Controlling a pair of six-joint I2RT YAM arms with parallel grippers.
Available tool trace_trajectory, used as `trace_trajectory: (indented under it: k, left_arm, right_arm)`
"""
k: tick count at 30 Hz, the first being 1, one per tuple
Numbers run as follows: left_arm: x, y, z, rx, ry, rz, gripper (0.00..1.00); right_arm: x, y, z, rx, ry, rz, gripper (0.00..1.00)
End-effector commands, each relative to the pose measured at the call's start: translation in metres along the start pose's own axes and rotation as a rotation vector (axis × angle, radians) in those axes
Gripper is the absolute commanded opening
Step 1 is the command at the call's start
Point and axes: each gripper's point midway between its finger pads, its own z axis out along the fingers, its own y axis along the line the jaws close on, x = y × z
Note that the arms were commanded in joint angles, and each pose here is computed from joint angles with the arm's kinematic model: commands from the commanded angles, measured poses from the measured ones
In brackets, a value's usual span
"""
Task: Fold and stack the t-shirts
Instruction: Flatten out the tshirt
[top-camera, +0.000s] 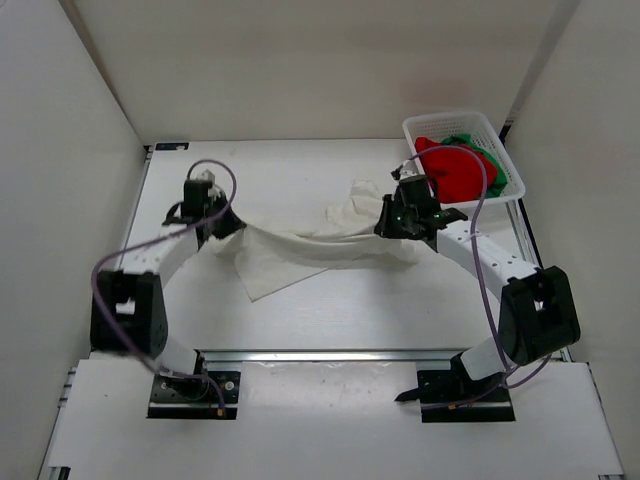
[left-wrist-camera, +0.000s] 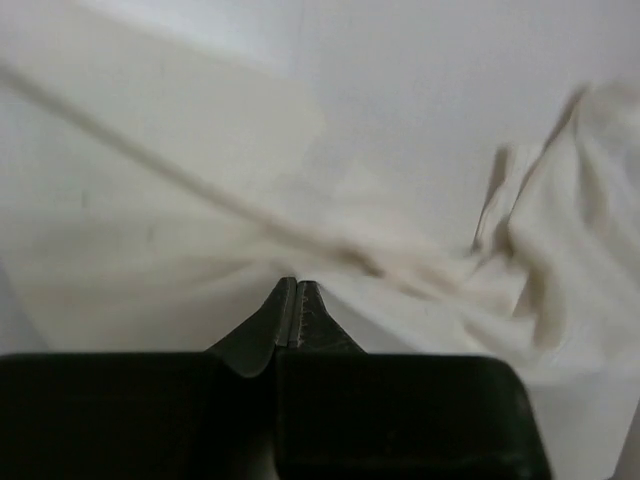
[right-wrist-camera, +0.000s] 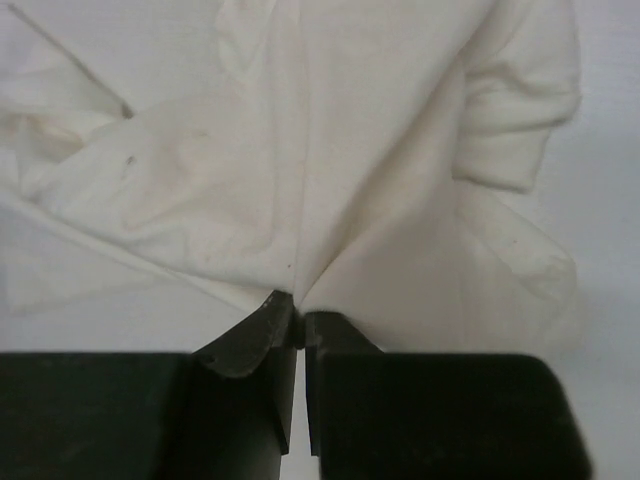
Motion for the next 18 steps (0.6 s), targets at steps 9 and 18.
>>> trace_trajectory:
  k: [9, 18]
  left_arm:
    - [-0.141, -0.057, 0.049, 0.016, -0.091, 0.041, 0.25]
    - [-0.020, -0.023, 0.016, 0.032, -0.051, 0.016, 0.58]
  right_arm:
    - [-0.103, -0.027, 0.078, 0.002, 0.166, 0.054, 0.00]
    - [-0.101, -0.031, 0.094, 0.012, 0.156, 0.057, 0.00]
